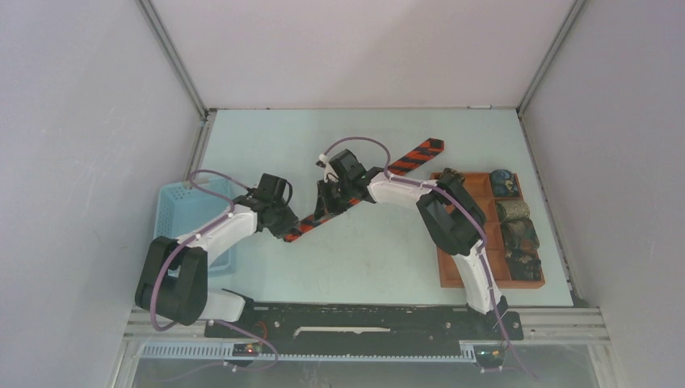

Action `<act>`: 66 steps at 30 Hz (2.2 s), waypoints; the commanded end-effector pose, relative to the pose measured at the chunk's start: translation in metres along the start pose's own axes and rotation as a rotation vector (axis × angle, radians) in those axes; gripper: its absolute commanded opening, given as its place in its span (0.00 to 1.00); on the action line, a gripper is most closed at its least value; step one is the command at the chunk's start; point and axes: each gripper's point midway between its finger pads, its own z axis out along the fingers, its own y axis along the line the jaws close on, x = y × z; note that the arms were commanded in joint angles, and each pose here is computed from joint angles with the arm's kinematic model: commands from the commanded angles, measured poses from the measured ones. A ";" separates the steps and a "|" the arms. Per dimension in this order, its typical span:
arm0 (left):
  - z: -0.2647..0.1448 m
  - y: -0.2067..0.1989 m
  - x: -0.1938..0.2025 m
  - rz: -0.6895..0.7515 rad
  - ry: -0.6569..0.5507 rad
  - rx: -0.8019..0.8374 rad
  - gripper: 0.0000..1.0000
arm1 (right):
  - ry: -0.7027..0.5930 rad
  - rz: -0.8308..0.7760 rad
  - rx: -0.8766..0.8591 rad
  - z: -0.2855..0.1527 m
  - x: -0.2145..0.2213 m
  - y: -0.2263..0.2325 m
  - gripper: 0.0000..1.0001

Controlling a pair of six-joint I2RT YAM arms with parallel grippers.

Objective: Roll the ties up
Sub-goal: Roll the tie at the center of the board.

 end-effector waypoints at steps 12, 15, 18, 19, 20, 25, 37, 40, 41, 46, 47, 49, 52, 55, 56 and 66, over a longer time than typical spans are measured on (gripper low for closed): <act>-0.011 -0.028 -0.011 -0.037 -0.074 0.147 0.36 | -0.057 -0.060 -0.043 -0.014 -0.014 0.028 0.00; -0.011 -0.025 -0.010 -0.039 -0.077 0.148 0.30 | -0.056 -0.056 -0.043 -0.011 -0.014 0.029 0.00; -0.009 -0.022 -0.007 -0.040 -0.076 0.150 0.25 | -0.056 -0.056 -0.048 -0.010 -0.016 0.032 0.00; -0.009 -0.021 -0.006 -0.040 -0.075 0.151 0.22 | -0.058 -0.056 -0.047 -0.010 -0.017 0.033 0.00; -0.009 -0.020 -0.005 -0.043 -0.077 0.150 0.19 | -0.055 -0.057 -0.048 -0.009 -0.016 0.034 0.00; -0.009 -0.017 -0.004 -0.045 -0.082 0.146 0.02 | -0.054 -0.061 -0.049 -0.008 -0.019 0.038 0.02; -0.012 -0.015 -0.005 -0.036 -0.096 0.160 0.00 | -0.020 -0.070 -0.061 0.009 -0.019 0.047 0.08; -0.012 -0.010 -0.004 -0.038 -0.101 0.138 0.00 | -0.004 -0.068 -0.066 0.015 -0.015 0.047 0.08; -0.011 -0.008 -0.003 -0.038 -0.099 0.133 0.00 | -0.001 -0.069 -0.068 0.016 -0.015 0.047 0.08; -0.012 -0.002 -0.002 -0.045 -0.102 0.132 0.00 | 0.014 -0.068 -0.075 0.021 -0.013 0.047 0.08; -0.013 -0.002 -0.003 -0.045 -0.106 0.136 0.00 | 0.015 -0.066 -0.076 0.022 -0.013 0.047 0.08; -0.016 -0.002 -0.004 -0.041 -0.113 0.141 0.00 | 0.015 -0.070 -0.080 0.022 -0.013 0.048 0.08; -0.020 -0.001 -0.005 -0.035 -0.118 0.151 0.04 | 0.021 -0.076 -0.087 0.024 -0.012 0.051 0.08; -0.023 0.001 -0.005 -0.035 -0.125 0.161 0.16 | 0.026 -0.079 -0.093 0.027 -0.011 0.054 0.08; -0.024 0.001 -0.005 -0.036 -0.129 0.166 0.20 | 0.027 -0.081 -0.094 0.027 -0.010 0.055 0.08; -0.031 0.013 -0.008 -0.045 -0.150 0.166 0.13 | 0.022 -0.094 -0.100 0.026 -0.011 0.063 0.08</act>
